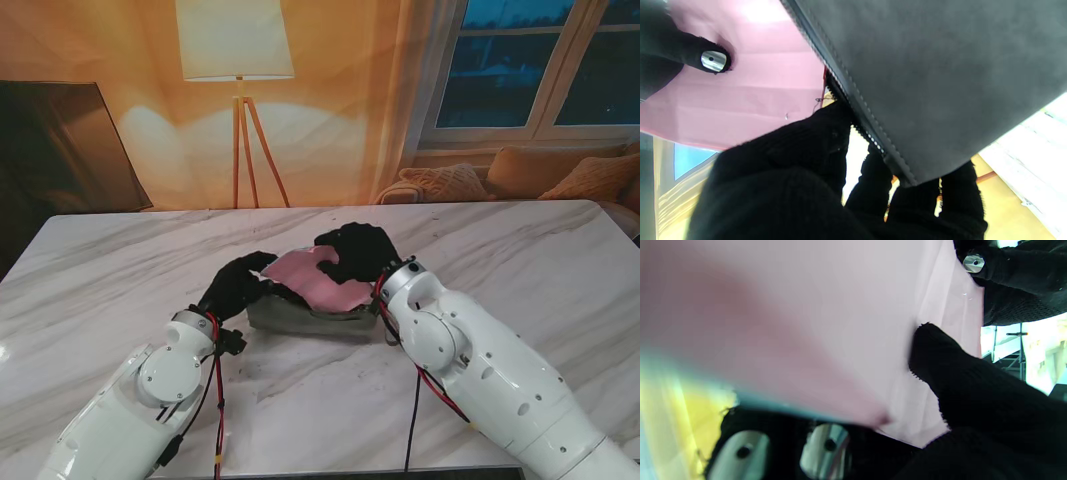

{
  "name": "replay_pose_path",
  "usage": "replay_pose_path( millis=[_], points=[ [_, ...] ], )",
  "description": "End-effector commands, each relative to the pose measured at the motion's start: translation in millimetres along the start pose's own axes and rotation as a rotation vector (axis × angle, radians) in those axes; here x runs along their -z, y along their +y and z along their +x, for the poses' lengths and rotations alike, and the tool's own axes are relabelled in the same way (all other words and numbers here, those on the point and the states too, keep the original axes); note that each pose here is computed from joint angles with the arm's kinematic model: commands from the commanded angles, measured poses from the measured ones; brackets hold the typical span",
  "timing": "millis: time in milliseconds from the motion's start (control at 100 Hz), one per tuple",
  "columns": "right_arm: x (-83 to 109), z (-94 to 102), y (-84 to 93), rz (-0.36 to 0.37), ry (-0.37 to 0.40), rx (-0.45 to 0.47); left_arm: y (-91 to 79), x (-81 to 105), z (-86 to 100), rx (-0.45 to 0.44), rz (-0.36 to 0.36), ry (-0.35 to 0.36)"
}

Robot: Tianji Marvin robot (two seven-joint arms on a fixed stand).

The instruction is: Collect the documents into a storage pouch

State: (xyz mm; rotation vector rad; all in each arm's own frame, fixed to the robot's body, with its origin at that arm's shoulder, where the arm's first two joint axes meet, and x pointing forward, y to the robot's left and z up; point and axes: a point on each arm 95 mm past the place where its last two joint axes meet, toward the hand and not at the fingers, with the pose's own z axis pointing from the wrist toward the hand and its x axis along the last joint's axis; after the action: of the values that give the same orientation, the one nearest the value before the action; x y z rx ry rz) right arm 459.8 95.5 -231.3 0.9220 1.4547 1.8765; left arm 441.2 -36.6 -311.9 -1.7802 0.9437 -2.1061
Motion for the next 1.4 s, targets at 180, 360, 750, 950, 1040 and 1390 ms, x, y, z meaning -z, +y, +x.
replay_pose_path(
  millis=[180, 360, 750, 950, 1040, 1390],
  points=[
    [-1.6, 0.0, -4.3, 0.005, 0.0, 0.037, 1.3, -0.2, 2.4, 0.004, 0.001, -0.01],
    [-1.9, 0.3, -3.0, -0.007, 0.008, 0.058, 3.7, -1.4, 1.7, 0.007, 0.005, -0.018],
    [-7.8, -2.6, -3.9, 0.01, 0.009, 0.094, -8.9, 2.3, -2.2, -0.012, 0.061, -0.027],
    [-14.7, -3.9, -9.1, 0.029, 0.002, 0.104, -13.4, 7.4, -4.5, -0.003, 0.049, -0.044],
    [-16.7, -4.6, -10.2, 0.029, -0.005, 0.109, -16.6, 9.8, -5.7, -0.01, 0.05, -0.046],
    [-21.4, -5.8, -10.1, 0.052, 0.0, 0.143, -37.0, 23.1, -13.8, -0.073, 0.036, -0.087]
  ],
)
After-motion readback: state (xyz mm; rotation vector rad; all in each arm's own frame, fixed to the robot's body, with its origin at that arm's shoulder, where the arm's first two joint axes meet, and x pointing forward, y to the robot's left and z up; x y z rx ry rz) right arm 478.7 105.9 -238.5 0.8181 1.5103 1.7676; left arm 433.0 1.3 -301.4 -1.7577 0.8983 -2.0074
